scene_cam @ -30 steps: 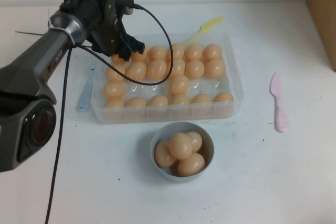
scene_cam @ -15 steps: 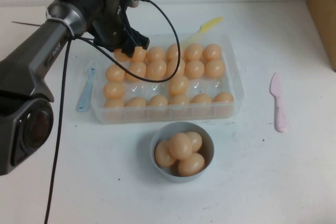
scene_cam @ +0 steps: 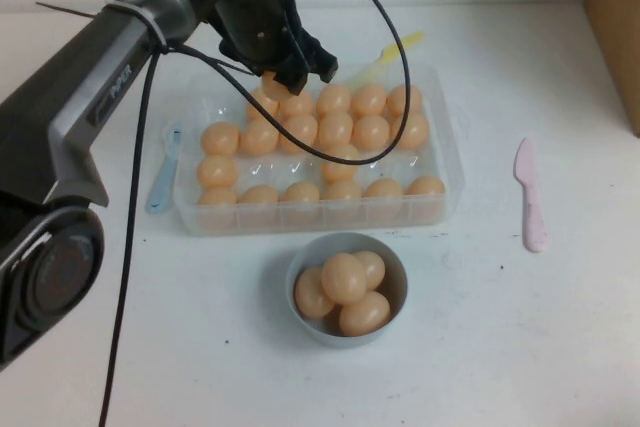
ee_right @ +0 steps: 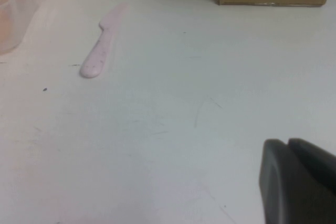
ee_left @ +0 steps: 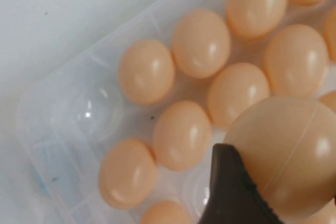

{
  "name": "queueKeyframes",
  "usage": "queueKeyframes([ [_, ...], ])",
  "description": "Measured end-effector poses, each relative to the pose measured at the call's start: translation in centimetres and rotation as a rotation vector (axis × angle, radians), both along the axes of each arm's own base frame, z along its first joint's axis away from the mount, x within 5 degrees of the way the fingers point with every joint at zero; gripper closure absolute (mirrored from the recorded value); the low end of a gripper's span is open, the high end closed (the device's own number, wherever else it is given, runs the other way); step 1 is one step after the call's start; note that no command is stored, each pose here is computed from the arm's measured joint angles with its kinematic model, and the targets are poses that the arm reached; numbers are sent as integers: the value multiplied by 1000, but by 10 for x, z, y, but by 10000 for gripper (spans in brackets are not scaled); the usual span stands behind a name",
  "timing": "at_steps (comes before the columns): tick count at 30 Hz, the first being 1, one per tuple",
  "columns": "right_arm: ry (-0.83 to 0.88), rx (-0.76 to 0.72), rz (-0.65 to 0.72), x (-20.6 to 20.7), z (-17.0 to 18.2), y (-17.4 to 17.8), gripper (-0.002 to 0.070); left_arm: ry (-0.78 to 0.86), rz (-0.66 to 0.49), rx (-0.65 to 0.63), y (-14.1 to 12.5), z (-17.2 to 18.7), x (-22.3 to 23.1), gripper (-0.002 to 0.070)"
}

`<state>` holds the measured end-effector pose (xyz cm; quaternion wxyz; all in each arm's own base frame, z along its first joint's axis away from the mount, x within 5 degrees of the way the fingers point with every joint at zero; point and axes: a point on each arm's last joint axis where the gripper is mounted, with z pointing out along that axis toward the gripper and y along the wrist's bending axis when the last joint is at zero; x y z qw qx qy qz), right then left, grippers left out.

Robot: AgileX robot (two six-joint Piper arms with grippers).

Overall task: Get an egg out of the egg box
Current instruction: Place the egg in the bowl

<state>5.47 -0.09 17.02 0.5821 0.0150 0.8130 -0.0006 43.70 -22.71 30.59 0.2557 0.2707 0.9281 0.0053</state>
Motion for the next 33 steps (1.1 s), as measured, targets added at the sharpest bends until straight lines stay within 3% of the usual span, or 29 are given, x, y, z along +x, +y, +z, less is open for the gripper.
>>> queueKeyframes([
  [6, 0, 0, 0, 0, 0, 0, 694, 43, -95, 24, -21, 5, -36, 343],
  [12, 0, 0, 0, 0, 0, 0, 694, 150, -163, 82, -19, -2, -89, 344],
  [20, 0, 0, 0, 0, 0, 0, 694, 125, -310, -33, -37, -6, -164, 344],
  [27, 0, 0, 0, 0, 0, 0, 694, 87, -357, -94, -54, -12, -173, 344],
  [33, 0, 0, 0, 0, 0, 0, 694, 122, -384, -53, -62, -35, -167, 344],
])
